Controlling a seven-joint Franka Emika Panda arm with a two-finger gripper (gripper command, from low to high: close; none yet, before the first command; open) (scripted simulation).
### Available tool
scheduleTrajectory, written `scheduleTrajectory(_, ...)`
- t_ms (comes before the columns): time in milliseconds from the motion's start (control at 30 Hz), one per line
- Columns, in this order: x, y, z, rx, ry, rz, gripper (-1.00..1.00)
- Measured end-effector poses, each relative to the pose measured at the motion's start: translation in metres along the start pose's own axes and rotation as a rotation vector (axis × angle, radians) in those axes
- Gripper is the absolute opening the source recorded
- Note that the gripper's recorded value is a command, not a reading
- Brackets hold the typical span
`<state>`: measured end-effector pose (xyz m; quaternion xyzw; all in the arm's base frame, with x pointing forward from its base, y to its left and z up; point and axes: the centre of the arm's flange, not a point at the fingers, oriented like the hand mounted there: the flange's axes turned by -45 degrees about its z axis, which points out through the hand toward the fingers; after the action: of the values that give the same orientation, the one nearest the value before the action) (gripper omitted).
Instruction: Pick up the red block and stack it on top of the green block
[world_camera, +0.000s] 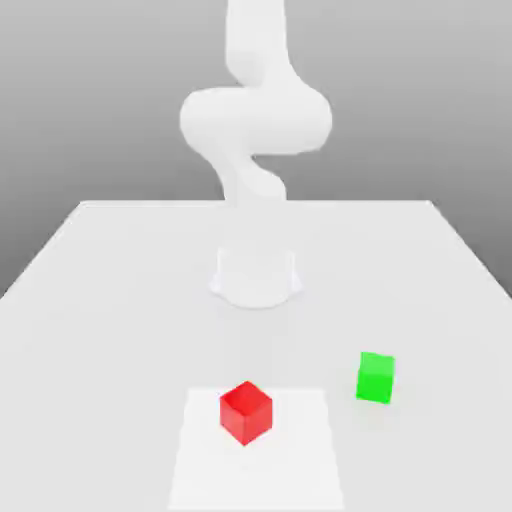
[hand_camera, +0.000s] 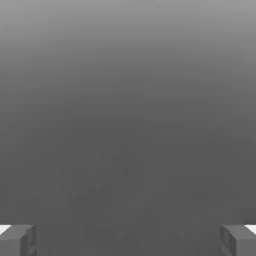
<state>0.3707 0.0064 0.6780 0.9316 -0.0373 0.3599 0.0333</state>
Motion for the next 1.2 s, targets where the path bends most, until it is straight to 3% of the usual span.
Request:
scheduleTrajectory(300, -0.042, -0.001, 0.15, -0.266, -0.222, 0.106, 0.0)
scheduleTrajectory(600, -0.124, 0.024, 0.272, -0.413, -0.426, 0.223, 0.0)
scheduleTrajectory(900, -0.218, 0.039, 0.343, -0.444, -0.594, 0.368, 0.0)
scheduleTrajectory(1200, -0.288, 0.025, 0.364, -0.37, -0.698, 0.546, 0.0)
